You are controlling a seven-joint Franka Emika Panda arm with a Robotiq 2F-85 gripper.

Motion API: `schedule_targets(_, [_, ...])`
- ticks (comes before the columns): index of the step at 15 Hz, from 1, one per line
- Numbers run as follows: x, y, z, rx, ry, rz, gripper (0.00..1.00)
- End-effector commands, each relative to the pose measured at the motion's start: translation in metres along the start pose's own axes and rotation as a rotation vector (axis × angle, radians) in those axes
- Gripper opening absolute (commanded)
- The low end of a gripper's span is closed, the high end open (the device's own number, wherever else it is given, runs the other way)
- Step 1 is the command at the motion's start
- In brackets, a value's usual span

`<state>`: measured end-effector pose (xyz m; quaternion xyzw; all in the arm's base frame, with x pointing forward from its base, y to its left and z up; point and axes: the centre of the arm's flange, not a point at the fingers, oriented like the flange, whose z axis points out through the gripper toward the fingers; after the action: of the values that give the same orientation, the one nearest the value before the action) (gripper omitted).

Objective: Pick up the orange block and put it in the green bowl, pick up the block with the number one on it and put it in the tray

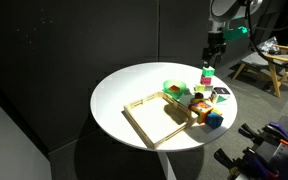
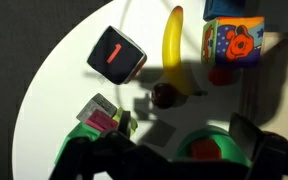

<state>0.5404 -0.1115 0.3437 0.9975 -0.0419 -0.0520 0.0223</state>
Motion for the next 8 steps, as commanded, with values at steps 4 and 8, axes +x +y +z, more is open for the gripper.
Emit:
schedule_targets(4, [-0.042,0.034,0.013,0.002,0.015,0.033,1.0])
schedule_targets(8, [-0.052,0.045,0.039,-0.005,0.028,0.105,1.0])
